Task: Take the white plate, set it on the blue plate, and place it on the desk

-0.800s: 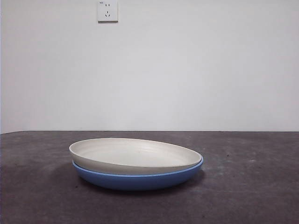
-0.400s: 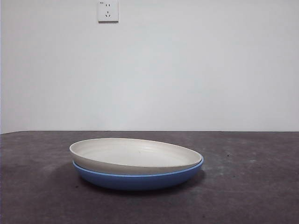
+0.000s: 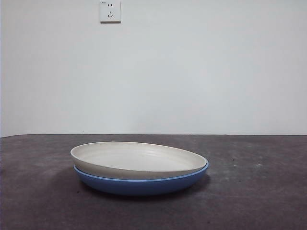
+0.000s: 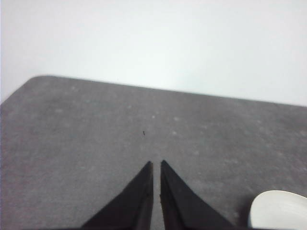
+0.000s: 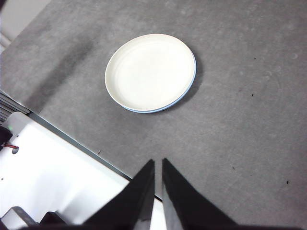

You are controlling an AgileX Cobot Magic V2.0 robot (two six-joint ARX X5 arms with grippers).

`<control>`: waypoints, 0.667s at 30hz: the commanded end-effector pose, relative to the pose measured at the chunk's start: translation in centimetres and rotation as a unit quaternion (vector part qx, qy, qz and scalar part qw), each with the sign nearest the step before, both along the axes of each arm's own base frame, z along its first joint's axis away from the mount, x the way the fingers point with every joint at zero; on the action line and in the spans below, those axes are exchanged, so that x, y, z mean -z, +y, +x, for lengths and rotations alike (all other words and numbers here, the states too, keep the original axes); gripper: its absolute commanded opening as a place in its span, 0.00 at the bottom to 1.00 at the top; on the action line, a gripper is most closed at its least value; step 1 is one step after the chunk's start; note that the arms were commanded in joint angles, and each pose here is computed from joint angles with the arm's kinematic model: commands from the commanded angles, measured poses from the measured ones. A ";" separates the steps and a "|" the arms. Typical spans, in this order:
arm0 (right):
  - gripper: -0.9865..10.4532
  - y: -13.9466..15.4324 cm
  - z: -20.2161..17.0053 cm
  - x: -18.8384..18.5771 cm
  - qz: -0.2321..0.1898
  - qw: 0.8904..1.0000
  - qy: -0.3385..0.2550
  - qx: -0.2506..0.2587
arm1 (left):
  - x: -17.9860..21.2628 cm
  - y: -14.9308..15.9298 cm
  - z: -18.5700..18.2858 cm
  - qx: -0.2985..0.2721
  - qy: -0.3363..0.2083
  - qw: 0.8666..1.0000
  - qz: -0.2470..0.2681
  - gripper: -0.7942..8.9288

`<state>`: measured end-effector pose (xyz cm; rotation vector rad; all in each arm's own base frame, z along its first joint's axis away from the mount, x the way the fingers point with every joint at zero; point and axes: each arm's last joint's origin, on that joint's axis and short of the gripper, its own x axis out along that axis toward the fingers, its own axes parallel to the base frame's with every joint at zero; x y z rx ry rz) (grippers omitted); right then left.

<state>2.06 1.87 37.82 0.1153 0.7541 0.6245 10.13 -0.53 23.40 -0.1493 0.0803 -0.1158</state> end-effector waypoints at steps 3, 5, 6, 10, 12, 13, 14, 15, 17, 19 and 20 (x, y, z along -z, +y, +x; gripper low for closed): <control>0.11 0.0 0.0 -0.5 0.002 1.000 -0.013 -0.004 | 4.4 0.1 -0.1 -0.018 -0.007 1.000 -0.001 0.11; 0.11 0.0 0.0 -0.5 0.002 1.000 -0.013 -0.004 | 5.6 0.2 -0.1 -0.029 0.002 1.000 0.000 0.11; 0.11 0.0 0.0 -0.5 0.002 1.000 -0.013 -0.004 | 6.1 0.2 -0.1 -0.038 0.005 0.999 0.001 0.11; 0.11 0.0 0.0 -0.5 0.002 1.000 -0.013 -0.004 | 7.3 0.3 -0.1 -0.051 0.015 0.999 0.008 0.11; 0.11 0.0 0.0 -0.5 0.002 1.000 -0.013 -0.004 | 7.7 0.3 -0.1 -0.050 0.017 0.998 0.018 0.11; 0.11 0.0 0.0 -0.5 0.002 1.000 -0.013 -0.004 | 7.8 0.3 -0.1 -0.049 0.022 0.998 0.024 0.11; 0.11 0.0 0.0 -0.5 0.002 1.000 -0.013 -0.004 | 7.9 0.3 -0.2 -0.049 0.025 0.998 0.033 0.11; 0.11 0.0 0.0 -0.5 0.002 1.000 -0.013 -0.004 | 8.0 0.3 -0.2 -0.048 0.028 0.998 0.041 0.11; 0.11 0.0 0.0 -0.5 0.002 1.000 -0.013 -0.004 | 8.1 0.3 -0.3 -0.046 0.034 0.997 0.054 0.11; 0.11 0.0 0.0 -0.5 0.002 1.000 -0.013 -0.004 | 8.3 0.3 -0.5 -0.045 0.042 0.996 0.062 0.11; 0.11 0.0 0.0 -0.5 0.002 1.000 -0.013 -0.004 | 8.5 0.3 -0.6 -0.044 0.049 0.996 0.062 0.11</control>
